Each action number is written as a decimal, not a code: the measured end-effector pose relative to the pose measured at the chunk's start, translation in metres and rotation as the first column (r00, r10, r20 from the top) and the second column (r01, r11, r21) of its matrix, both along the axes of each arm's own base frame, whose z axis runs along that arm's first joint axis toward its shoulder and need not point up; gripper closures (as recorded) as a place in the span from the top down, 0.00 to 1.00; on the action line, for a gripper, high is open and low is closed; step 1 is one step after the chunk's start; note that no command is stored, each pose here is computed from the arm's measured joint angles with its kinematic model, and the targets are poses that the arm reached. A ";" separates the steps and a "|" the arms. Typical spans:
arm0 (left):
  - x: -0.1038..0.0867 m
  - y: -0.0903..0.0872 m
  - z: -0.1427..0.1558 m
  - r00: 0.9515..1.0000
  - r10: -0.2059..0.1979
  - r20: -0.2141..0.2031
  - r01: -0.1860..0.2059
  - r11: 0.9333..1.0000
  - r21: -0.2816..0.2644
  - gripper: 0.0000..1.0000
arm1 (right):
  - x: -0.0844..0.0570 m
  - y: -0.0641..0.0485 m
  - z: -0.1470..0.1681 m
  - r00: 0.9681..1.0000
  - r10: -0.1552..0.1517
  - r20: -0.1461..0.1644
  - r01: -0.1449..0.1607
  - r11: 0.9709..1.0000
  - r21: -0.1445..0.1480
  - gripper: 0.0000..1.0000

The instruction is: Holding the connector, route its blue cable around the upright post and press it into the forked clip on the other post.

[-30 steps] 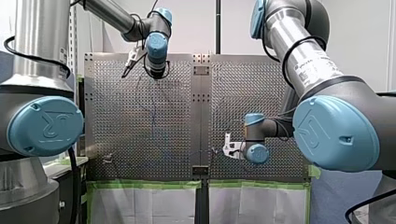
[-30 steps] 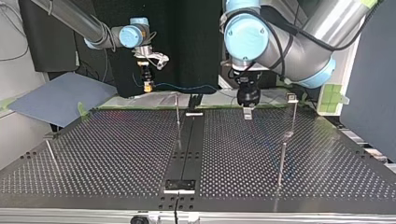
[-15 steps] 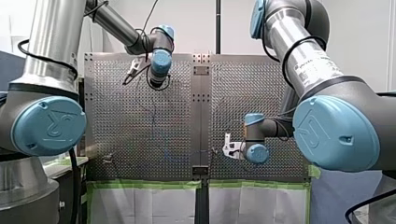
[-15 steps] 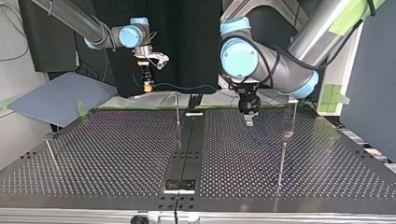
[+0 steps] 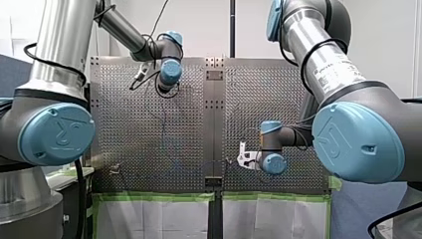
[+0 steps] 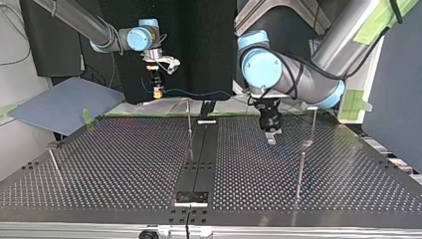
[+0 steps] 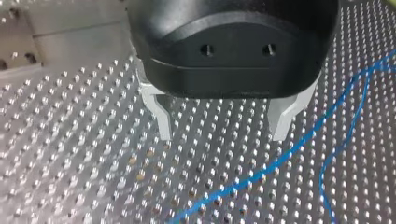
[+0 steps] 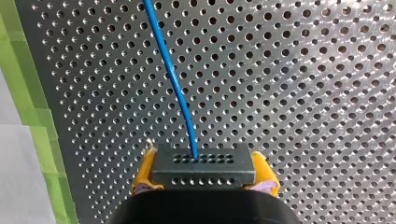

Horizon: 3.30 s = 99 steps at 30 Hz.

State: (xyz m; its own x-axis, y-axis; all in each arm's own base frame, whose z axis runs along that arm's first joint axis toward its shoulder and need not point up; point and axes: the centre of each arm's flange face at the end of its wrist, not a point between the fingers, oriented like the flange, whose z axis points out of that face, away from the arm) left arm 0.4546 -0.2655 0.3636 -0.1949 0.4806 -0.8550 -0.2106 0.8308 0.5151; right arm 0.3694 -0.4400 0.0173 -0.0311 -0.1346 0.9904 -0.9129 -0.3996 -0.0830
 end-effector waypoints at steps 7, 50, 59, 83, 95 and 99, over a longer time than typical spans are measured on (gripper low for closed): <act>0.008 0.009 0.002 1.000 0.020 0.016 -0.021 1.000 0.013 1.00 | 0.000 0.000 0.000 1.000 -0.001 0.000 0.001 1.000 0.000 0.00; 0.060 0.055 -0.010 0.998 0.044 -0.053 -0.038 0.994 0.100 1.00 | -0.001 -0.001 -0.001 1.000 -0.007 0.003 0.007 1.000 -0.007 0.00; 0.057 0.048 -0.011 0.998 0.017 -0.068 -0.008 0.992 0.127 1.00 | -0.002 -0.003 0.000 1.000 -0.011 0.006 0.011 1.000 -0.011 0.00; 0.050 0.028 -0.109 0.969 0.031 -0.246 0.015 0.984 0.180 1.00 | -0.004 -0.003 -0.002 1.000 -0.012 0.005 0.012 1.000 -0.002 0.00; 0.052 0.021 -0.153 0.951 0.042 -0.305 0.012 0.985 0.173 1.00 | -0.003 -0.002 -0.002 1.000 -0.011 0.002 0.011 1.000 0.001 0.00; 0.054 0.024 -0.155 0.952 0.051 -0.301 0.000 0.986 0.167 1.00 | -0.003 -0.002 -0.002 1.000 -0.010 0.000 0.010 1.000 0.002 0.00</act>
State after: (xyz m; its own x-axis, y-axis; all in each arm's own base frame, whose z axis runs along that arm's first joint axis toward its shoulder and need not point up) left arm 0.5085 -0.2419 0.2087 -0.4462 0.6002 -0.6638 -0.0433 0.7264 0.6859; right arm 0.3665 -0.4418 0.0150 -0.0325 -0.1360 0.9902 -0.9167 -0.3907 -0.0837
